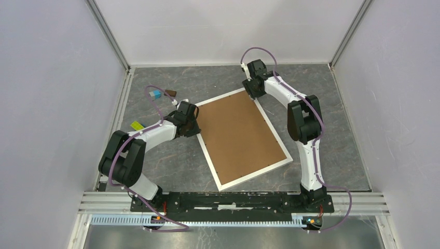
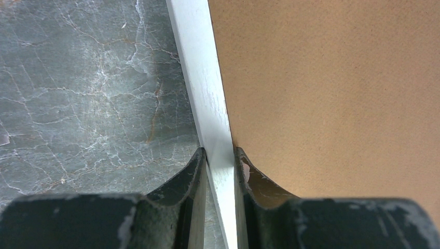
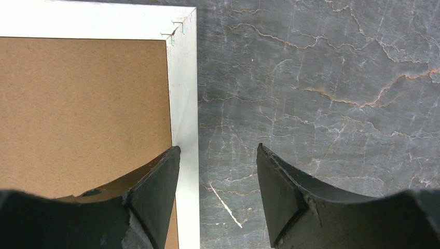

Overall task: Put the photo into the frame
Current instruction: Install the photo frame at the center of the board.

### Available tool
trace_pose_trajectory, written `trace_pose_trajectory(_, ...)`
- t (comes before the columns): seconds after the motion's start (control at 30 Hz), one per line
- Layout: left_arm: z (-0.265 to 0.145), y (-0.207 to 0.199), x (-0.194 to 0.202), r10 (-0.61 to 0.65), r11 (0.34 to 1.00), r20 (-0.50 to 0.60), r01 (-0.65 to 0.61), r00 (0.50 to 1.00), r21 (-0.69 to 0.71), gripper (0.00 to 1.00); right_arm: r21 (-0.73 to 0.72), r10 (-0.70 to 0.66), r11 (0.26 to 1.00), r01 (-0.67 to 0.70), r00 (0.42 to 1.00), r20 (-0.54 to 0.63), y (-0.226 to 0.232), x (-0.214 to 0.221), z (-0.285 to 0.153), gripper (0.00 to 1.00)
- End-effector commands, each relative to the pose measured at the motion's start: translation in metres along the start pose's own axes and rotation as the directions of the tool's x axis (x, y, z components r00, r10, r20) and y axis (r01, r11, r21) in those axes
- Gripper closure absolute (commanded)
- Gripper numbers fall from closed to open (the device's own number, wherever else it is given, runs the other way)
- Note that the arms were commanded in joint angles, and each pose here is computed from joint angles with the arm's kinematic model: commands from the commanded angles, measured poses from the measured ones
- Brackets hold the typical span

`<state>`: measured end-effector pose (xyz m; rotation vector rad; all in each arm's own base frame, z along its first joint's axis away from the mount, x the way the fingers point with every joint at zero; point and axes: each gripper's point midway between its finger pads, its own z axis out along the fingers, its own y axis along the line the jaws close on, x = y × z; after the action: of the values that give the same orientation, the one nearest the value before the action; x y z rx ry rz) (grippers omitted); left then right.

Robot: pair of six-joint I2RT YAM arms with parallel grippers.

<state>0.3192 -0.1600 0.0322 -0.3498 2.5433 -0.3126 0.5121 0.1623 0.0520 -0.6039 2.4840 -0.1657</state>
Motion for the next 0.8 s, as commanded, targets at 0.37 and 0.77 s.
trace_pose_trajectory(0.37, 0.010, 0.010, 0.024, 0.061, 0.998, -0.076, -0.062, 0.995, -0.012, 0.98, -0.164, -0.027, 0.986, 0.011, 0.995, -0.094, 0.073, 0.039, 0.011, 0.36)
trace_pose_trajectory(0.77, 0.010, 0.010, 0.025, 0.061, 0.998, -0.078, -0.062, 0.995, -0.010, 0.98, -0.170, -0.056, 0.985, 0.036, 0.992, -0.114, 0.093, 0.046, 0.019, 0.36)
